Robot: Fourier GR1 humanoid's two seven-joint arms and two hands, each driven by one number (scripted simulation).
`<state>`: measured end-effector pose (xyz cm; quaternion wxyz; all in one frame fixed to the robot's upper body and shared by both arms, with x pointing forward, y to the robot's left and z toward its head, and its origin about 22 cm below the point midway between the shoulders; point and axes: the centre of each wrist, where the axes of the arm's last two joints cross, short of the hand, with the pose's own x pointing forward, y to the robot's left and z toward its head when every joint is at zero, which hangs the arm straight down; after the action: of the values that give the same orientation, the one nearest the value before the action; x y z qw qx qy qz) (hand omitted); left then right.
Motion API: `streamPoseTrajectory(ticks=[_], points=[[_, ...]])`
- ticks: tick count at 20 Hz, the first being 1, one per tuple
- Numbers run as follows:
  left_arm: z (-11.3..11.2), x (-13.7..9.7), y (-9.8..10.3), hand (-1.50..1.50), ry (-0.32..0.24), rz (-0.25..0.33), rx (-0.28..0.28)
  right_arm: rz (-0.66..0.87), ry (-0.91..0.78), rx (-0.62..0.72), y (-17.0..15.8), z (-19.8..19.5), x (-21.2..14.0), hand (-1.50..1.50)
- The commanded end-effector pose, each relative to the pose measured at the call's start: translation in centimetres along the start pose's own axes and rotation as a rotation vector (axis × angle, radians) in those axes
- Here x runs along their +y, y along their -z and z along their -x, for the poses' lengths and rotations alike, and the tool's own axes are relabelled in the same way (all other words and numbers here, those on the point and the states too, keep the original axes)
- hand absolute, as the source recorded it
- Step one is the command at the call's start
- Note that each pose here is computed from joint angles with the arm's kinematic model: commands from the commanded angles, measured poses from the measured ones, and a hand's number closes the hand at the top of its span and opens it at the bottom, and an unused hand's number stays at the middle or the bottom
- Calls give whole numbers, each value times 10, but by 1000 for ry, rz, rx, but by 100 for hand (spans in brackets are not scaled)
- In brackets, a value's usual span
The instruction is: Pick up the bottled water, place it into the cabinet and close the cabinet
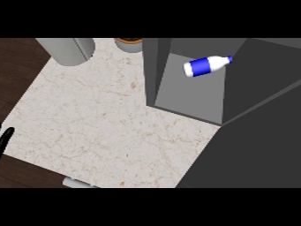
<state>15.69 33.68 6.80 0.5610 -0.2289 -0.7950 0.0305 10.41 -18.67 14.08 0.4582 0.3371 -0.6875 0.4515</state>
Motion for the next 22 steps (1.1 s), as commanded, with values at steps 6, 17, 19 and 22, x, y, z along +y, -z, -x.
streamPoseTrajectory(ticks=[6, 17, 19, 22], points=[[-2, 5, 3, -150, -1, 5, -9, -15, 195, -31, 19, 19, 9, 150], [-7, 11, 5, -150, 7, 16, -8, 60, -4, 142, 41, 27, -37, 150], [-8, 14, 5, -150, 9, 8, -4, 58, -22, 176, 51, 30, -46, 150], [-5, 15, 5, -150, -3, 2, -3, 88, -23, 210, 70, 37, -59, 150]])
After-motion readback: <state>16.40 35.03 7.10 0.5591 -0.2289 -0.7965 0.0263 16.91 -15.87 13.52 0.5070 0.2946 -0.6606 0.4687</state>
